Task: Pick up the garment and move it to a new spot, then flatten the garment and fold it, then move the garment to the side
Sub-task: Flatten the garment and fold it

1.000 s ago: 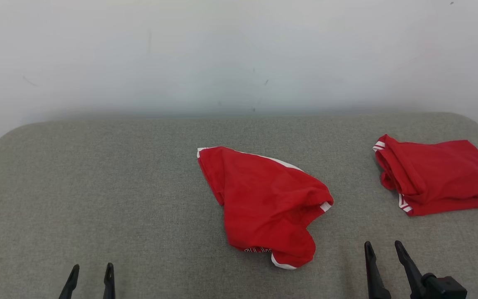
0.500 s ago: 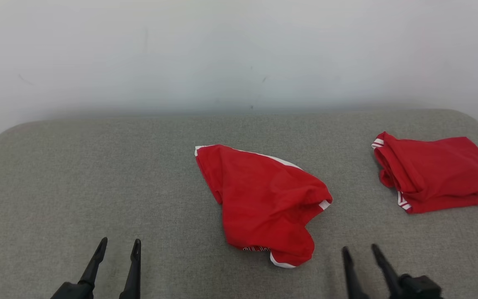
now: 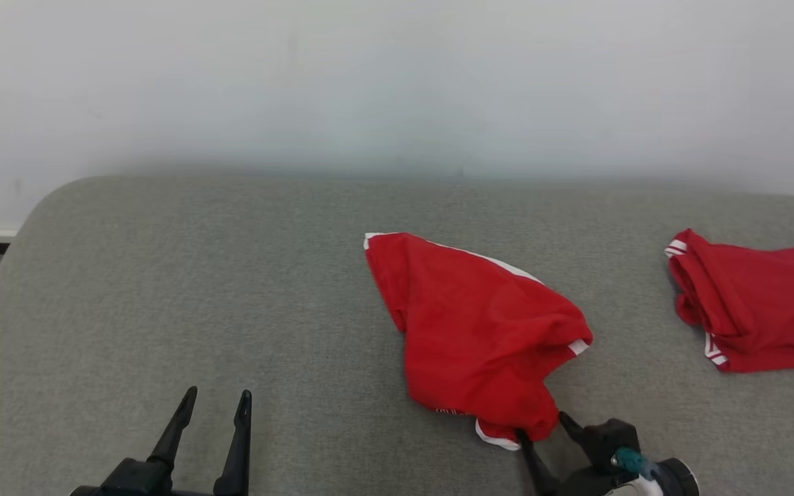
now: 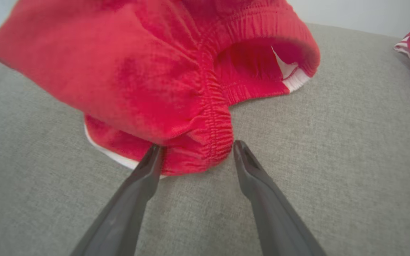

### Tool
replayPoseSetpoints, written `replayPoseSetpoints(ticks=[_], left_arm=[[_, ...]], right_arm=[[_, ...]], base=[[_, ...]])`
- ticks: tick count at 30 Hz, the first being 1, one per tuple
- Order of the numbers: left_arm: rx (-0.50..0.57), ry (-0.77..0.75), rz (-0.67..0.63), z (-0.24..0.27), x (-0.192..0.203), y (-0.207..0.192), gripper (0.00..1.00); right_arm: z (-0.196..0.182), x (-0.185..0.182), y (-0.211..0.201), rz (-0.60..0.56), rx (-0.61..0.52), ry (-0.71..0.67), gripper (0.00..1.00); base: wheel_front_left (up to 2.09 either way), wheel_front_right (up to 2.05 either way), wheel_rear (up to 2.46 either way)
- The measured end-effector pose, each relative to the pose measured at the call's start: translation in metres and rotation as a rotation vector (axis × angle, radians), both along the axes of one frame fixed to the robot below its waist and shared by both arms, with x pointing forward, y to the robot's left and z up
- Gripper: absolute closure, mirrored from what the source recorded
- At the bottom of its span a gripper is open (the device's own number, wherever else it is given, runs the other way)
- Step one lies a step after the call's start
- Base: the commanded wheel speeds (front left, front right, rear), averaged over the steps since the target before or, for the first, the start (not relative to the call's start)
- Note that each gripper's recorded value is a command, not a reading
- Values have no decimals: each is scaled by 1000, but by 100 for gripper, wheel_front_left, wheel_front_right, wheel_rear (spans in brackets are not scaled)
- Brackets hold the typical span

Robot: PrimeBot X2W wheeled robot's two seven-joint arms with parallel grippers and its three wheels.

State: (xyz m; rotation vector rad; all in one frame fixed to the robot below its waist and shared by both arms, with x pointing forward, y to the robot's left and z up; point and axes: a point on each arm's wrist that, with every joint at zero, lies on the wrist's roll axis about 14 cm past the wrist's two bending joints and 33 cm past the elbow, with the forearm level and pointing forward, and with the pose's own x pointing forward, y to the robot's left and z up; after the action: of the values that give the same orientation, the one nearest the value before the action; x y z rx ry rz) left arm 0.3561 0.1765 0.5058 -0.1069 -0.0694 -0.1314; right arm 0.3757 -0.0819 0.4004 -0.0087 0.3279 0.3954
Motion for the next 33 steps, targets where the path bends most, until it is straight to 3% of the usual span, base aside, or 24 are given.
replayPoseSetpoints(ticks=[5, 7, 8, 17, 26, 33], left_arm=[[-7, 2, 35, -1, -8, 10, 0], [-10, 2, 52, -1, -11, 15, 0], [-12, 1, 62, 0, -13, 18, 0], [-25, -14, 102, 4, -18, 28, 0], [-25, -31, 127, 9, -21, 37, 0], [-18, -36, 139, 10, -25, 42, 0]], right_arm=[[-11, 11, 3, 20, -41, 55, 0], [-12, 15, 7, 29, -47, 65, 71], [-10, 17, 10, 34, -44, 61, 100], [49, 40, 49, 110, 43, -124, 100], [160, 42, 114, 280, 200, -422, 100], [217, 32, 122, 306, 313, -555, 100]], base=[[0, 0, 0], [0, 0, 0], [0, 0, 0], [0, 0, 0], [0, 0, 0], [0, 0, 0]])
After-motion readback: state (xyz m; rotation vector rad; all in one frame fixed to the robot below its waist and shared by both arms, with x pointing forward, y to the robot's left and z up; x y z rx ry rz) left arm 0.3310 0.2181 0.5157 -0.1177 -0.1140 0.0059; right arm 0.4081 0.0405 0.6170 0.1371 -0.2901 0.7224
